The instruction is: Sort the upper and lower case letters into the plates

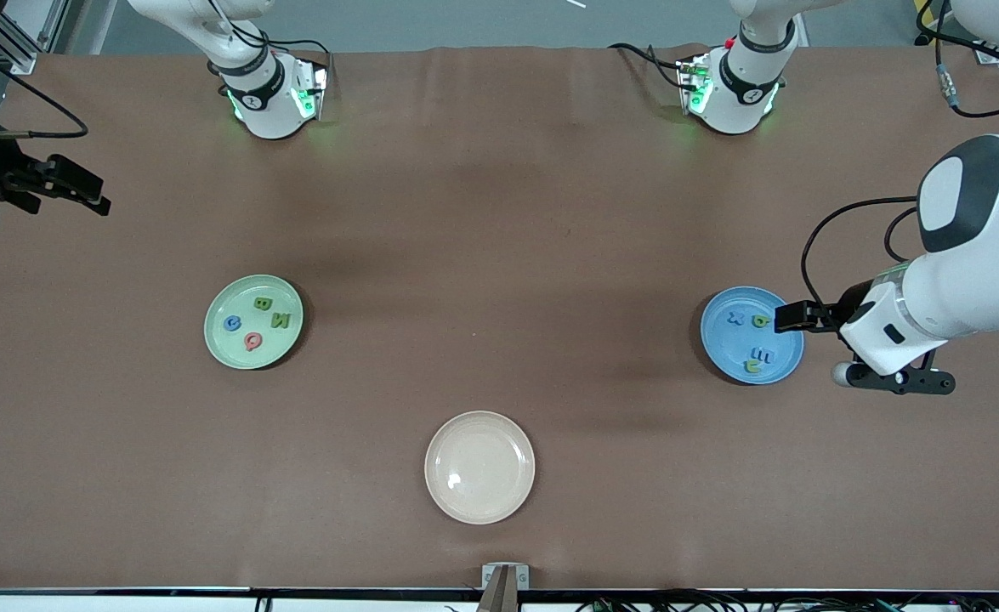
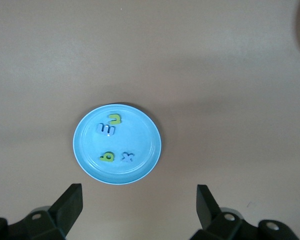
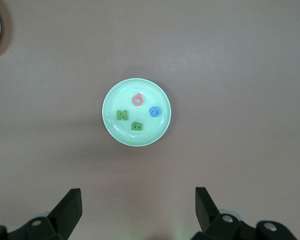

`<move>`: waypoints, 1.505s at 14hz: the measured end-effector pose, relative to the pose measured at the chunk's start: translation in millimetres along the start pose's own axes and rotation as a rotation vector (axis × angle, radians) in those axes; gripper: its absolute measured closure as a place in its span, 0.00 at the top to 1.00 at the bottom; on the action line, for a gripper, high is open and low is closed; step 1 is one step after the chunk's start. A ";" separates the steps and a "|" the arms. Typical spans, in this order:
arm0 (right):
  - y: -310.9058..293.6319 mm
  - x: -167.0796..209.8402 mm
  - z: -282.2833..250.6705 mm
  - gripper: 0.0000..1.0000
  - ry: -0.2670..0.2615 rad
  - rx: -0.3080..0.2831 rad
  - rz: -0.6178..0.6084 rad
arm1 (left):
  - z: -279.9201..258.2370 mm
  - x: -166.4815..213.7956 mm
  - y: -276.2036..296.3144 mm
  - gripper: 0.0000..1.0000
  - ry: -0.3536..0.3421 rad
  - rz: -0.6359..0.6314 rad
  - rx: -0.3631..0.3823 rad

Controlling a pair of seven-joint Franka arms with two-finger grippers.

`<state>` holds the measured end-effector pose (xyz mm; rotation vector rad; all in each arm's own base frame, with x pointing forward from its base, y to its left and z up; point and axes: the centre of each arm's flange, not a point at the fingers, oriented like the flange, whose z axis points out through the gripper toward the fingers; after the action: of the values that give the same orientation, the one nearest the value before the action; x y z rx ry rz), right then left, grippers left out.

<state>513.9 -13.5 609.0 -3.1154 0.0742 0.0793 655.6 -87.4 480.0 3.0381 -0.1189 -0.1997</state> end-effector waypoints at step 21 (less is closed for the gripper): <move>11.9 -5.2 3.1 1.00 -0.058 0.000 0.021 | -135.2 -104.2 -41.9 1.00 0.195 -0.132 0.056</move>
<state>507.9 -25.1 605.9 -3.1100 0.1064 0.1707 573.7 -25.1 622.5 3.1012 0.0928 0.0933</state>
